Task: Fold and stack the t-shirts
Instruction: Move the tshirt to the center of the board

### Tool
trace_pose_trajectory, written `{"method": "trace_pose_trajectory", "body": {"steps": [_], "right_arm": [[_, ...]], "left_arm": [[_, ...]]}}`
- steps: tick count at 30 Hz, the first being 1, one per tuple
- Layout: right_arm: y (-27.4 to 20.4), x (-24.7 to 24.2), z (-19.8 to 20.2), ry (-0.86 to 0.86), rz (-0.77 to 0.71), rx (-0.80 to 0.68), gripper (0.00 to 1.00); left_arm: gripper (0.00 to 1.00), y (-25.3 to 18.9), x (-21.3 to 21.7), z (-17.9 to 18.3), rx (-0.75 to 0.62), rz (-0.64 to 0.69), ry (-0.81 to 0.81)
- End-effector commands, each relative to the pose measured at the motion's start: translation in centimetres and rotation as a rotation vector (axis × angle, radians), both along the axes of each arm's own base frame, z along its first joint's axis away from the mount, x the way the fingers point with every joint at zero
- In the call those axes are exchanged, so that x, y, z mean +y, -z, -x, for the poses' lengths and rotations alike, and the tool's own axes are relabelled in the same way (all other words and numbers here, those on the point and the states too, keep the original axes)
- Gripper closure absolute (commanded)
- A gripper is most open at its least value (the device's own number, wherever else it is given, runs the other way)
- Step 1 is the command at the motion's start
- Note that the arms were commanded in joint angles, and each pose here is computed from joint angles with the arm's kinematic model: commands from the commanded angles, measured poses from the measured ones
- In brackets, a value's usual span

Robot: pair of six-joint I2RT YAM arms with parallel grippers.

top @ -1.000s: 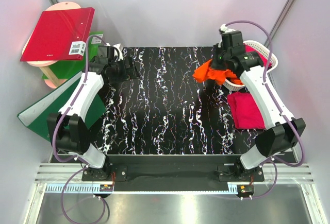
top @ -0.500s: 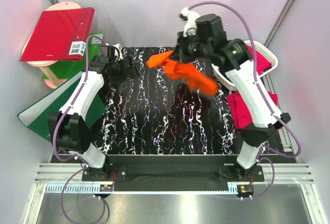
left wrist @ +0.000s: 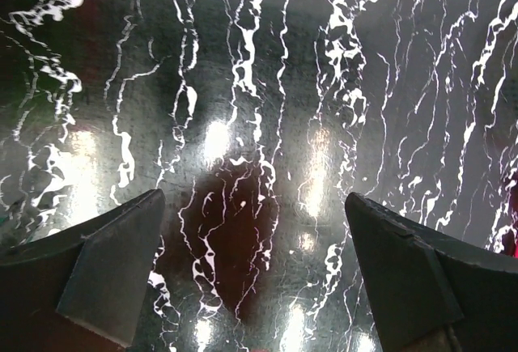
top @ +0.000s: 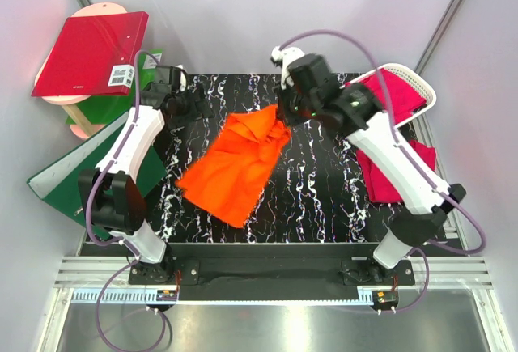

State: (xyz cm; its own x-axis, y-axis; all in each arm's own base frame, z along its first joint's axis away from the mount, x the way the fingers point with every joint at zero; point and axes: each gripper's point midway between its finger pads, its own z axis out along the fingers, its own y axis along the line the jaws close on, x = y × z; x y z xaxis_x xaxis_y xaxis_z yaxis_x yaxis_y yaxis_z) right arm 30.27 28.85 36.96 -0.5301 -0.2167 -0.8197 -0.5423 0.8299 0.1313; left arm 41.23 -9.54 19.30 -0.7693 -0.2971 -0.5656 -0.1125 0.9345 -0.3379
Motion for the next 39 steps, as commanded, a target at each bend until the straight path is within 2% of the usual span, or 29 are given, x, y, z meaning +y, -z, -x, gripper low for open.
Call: {"method": "trace_pose_trajectory", "body": {"steps": [1,3,4,6,9,12,15,22,23,25,26,27,30,33,35,37,38,39], "right_arm": [[9.2,-3.6,-6.1,0.246,0.297,-0.047,1.00],[12.8,-4.7,-8.1,0.308,0.331,-0.004,1.00],[16.7,-5.1,-8.7,0.314,0.385,0.062,1.00],[21.6,-5.6,-10.6,0.327,0.410,0.146,1.00],[26.4,-6.4,-12.8,0.347,0.496,0.196,0.99],[28.0,-7.5,-15.9,0.393,0.552,0.176,0.97],[27.3,-8.6,-19.2,0.466,0.544,0.141,0.97],[23.4,-14.4,-24.6,0.764,0.519,0.033,0.96],[23.0,-15.6,-25.1,0.803,0.537,0.014,0.92],[23.3,-16.3,-26.0,0.839,0.558,-0.005,0.48],[23.7,-17.3,-26.2,0.882,0.597,-0.020,0.14],[23.6,-17.9,-26.3,0.906,0.614,-0.030,0.01],[22.8,-19.0,-26.1,0.975,0.644,-0.064,0.00],[20.6,-18.4,-25.3,0.955,0.569,-0.059,0.00],[18.3,-17.6,-24.5,0.911,0.483,-0.054,0.00],[18.7,-17.1,-23.4,0.865,0.452,-0.018,0.00],[16.8,-17.2,-22.7,0.861,0.417,-0.035,0.00],[17.9,-17.4,-21.7,0.845,0.434,-0.008,0.00]], "left_arm": [[0.01,-3.6,0.9,-1.3,-0.099,-0.015,-0.051],[0.01,-4.6,1.0,-1.3,-0.124,-0.018,-0.054],[0.01,-5.3,0.9,-1.4,-0.142,-0.014,-0.049],[0.01,-6.4,0.8,-1.4,-0.169,-0.006,-0.034],[0.01,-7.5,0.2,-1.2,-0.191,0.017,-0.006],[0.01,-7.6,-0.3,-1.0,-0.186,0.043,0.008],[0.01,-7.0,-1.0,-0.7,-0.163,0.073,0.028],[0.01,-5.5,-3.6,0.2,-0.114,0.110,0.120],[0.01,-5.0,-4.1,0.2,-0.101,0.114,0.138],[0.01,-4.5,-5.9,0.7,-0.083,0.132,0.198],[0.01,-4.2,-6.5,0.8,-0.077,0.132,0.228],[0.01,-4.0,-7.5,1.2,-0.068,0.151,0.273],[0.01,-3.2,-11.6,2.8,-0.036,0.191,0.432],[0.01,-1.8,-14.7,4.2,0.005,0.211,0.549],[0.01,-0.1,-16.2,4.7,0.068,0.248,0.589],[0.01,1.9,-17.4,4.8,0.140,0.288,0.607],[0.01,2.0,-17.9,4.8,0.156,0.308,0.615],[0.02,2.9,-18.1,4.5,0.178,0.313,0.615]]}}
